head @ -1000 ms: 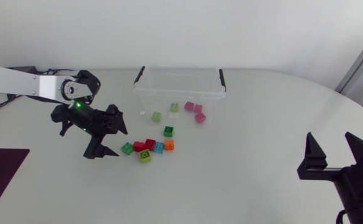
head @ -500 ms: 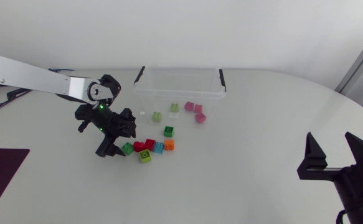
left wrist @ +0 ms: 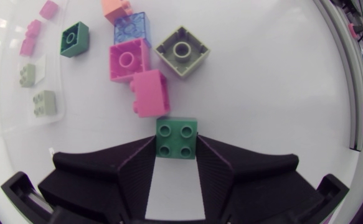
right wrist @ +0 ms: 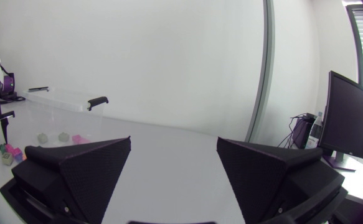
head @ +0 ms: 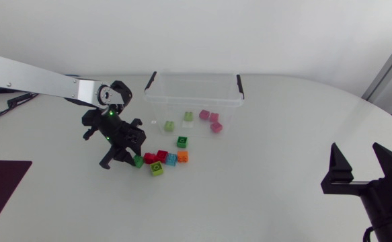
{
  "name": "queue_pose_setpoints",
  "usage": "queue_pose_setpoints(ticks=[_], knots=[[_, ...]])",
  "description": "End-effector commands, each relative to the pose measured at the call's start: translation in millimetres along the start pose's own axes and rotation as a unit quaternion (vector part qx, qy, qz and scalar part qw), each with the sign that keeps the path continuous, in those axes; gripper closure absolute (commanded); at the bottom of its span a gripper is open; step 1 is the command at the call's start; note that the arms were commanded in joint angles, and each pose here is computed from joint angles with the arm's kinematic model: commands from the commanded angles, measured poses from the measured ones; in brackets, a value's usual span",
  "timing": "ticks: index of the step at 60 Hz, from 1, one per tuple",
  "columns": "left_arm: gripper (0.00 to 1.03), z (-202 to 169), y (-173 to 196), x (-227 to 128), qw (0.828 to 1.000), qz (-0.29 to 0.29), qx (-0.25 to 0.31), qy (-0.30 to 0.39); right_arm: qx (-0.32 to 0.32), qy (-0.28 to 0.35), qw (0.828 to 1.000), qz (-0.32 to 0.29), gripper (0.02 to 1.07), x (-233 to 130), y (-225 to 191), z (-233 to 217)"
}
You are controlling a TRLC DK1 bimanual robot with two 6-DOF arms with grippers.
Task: Pick up the duplo bricks and place them in the container
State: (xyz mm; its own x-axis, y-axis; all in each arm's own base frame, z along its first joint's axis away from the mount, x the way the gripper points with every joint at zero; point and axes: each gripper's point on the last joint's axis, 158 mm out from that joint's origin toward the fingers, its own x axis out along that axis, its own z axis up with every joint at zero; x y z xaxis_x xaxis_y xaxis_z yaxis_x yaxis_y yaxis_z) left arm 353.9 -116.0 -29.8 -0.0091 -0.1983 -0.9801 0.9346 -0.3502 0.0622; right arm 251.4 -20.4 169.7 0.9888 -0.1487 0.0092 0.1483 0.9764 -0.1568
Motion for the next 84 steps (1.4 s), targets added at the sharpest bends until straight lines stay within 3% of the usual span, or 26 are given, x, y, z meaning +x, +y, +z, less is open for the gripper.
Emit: queue_pose_setpoints(ticks=[1,8,17,26,31,41,55,59,60,63,67,78,84], knots=[[0.83,0,9,-34,0.999,0.027,0.020,0.006,0.007,0.009,1.000,0.004,0.07,0,3,-10],[0.83,22,19,-84,0.997,0.069,0.013,-0.026,0.007,0.009,1.000,0.004,0.07,0,3,-10],[0.83,59,51,-145,0.983,0.126,-0.060,-0.118,0.007,0.009,1.000,0.004,0.07,0,3,-10],[0.82,89,86,-181,0.957,0.158,-0.136,-0.201,0.007,0.009,1.000,0.004,0.07,0,3,-10],[0.81,96,120,-195,0.931,0.203,-0.190,-0.237,0.007,0.010,1.000,0.004,0.07,0,3,-11],[0.81,103,160,-199,0.893,0.250,-0.251,-0.277,0.007,0.009,1.000,0.004,0.07,0,3,-10],[0.78,98,212,-161,0.854,0.310,-0.331,-0.256,0.007,0.009,1.000,0.004,0.07,0,3,-10],[0.69,87,225,-146,0.842,0.331,-0.355,-0.235,0.007,0.009,1.000,0.004,0.07,0,3,-10],[0.63,86,227,-143,0.840,0.335,-0.359,-0.231,0.007,0.009,1.000,0.004,0.07,0,3,-10],[0.30,82,230,-134,0.836,0.341,-0.372,-0.216,0.007,0.009,1.000,0.004,0.07,0,3,-10],[0.08,83,224,-130,0.838,0.337,-0.374,-0.211,0.007,0.009,1.000,0.004,0.07,0,3,-10],[0.05,74,207,-181,0.818,0.389,-0.359,-0.226,0.007,0.009,1.000,0.004,0.07,0,3,-10],[0.05,56,185,-204,0.824,0.406,-0.329,-0.217,0.007,0.009,1.000,0.004,0.07,0,3,-10]])
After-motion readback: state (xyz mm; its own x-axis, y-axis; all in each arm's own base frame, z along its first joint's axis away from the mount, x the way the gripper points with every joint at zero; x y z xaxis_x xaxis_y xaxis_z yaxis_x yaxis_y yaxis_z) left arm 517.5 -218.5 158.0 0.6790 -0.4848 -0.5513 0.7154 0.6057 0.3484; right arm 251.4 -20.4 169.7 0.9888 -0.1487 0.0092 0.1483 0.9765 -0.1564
